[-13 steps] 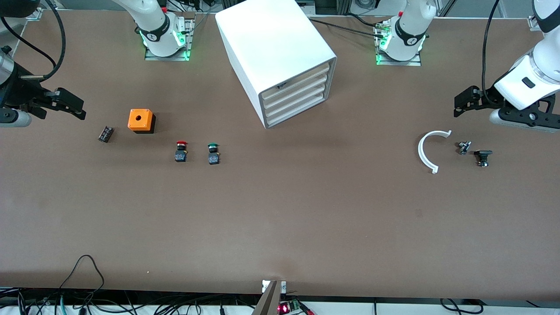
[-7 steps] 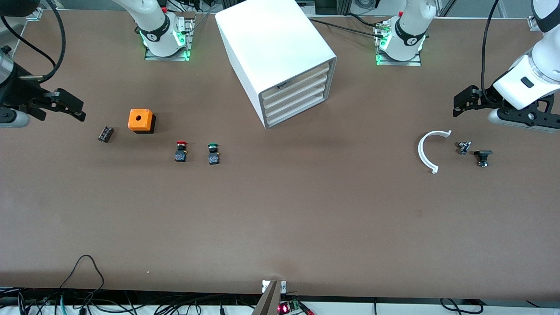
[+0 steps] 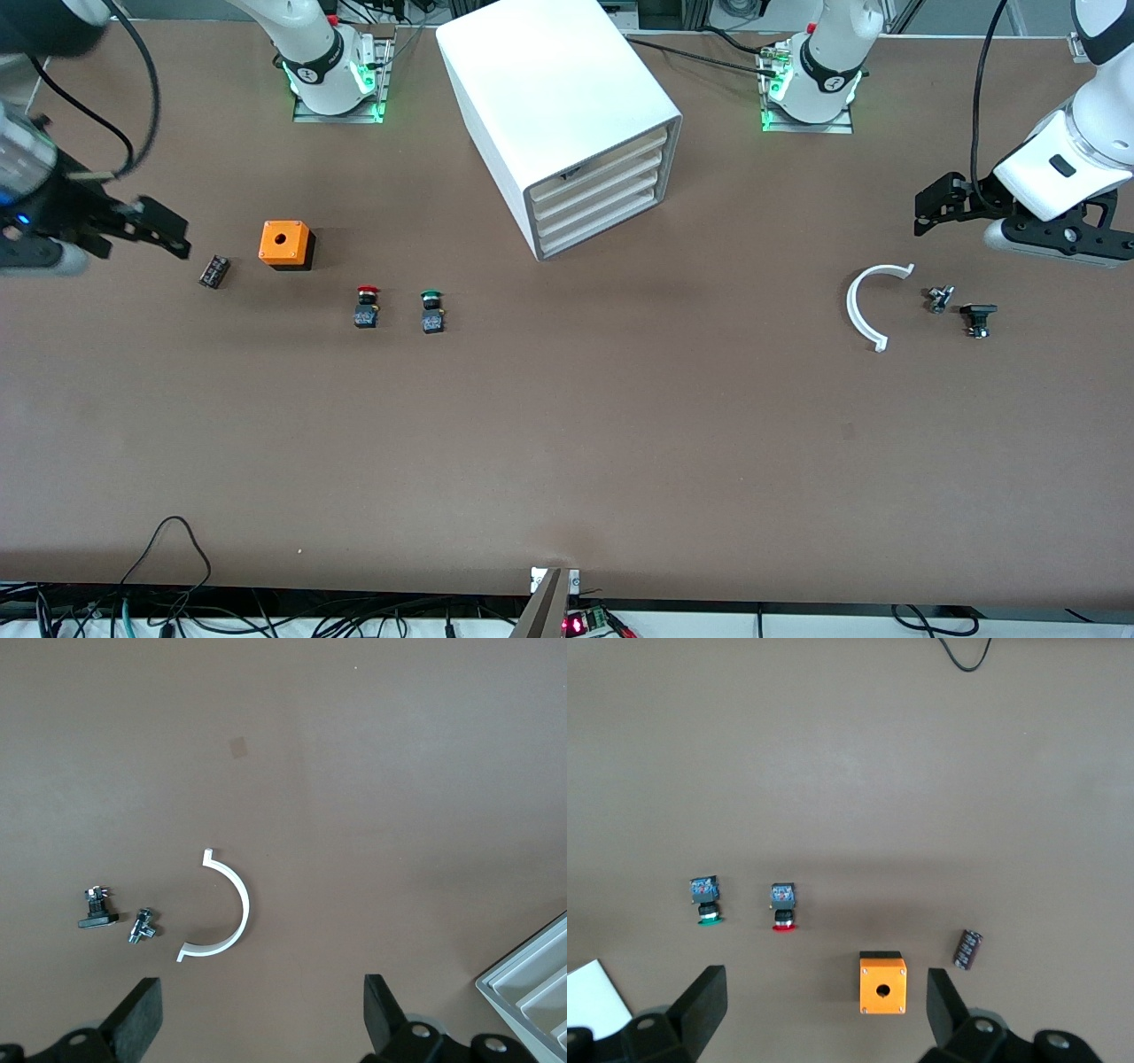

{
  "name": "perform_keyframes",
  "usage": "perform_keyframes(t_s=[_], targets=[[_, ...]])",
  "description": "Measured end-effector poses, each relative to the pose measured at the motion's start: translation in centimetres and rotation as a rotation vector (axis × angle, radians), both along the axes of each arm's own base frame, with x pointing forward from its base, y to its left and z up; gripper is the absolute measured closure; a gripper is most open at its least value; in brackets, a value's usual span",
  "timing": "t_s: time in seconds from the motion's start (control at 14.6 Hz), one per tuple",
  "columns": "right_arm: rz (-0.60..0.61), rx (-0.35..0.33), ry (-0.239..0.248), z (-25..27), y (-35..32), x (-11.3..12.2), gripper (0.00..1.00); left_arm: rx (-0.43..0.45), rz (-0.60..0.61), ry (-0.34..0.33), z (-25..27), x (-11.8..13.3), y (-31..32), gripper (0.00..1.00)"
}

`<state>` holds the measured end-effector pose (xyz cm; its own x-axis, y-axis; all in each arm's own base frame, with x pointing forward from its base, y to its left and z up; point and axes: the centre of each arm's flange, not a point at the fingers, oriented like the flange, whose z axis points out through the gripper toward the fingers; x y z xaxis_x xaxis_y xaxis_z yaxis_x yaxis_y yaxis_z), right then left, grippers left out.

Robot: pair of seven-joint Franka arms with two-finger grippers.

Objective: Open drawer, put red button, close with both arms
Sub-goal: 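Move the right gripper toward the red-capped push button, then grasp the red button with the right gripper while the left gripper reaches the drawer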

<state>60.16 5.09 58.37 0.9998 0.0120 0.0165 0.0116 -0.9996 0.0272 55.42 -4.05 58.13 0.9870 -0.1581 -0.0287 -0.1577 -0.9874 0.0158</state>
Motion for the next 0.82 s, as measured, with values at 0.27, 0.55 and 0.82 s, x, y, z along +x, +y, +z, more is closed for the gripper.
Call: perform_keyframes(t_s=[0.27,0.55,0.82], targets=[[-0.002,0.014,0.055,-4.5,0.9,1.9,0.0,0.003,-0.003,0.047,-0.4,-0.5,0.0,0.0],[0.025,0.055,0.08,-9.4,4.3,3.6,0.0,-0.033,-0.002,0.077,-1.2,-0.4,-0.4,0.0],[0.077,0.033,0.128,-16.7,9.9,4.2,0.0,-0.182,0.003,0.236,-3.0,-1.6,-1.9,0.0]])
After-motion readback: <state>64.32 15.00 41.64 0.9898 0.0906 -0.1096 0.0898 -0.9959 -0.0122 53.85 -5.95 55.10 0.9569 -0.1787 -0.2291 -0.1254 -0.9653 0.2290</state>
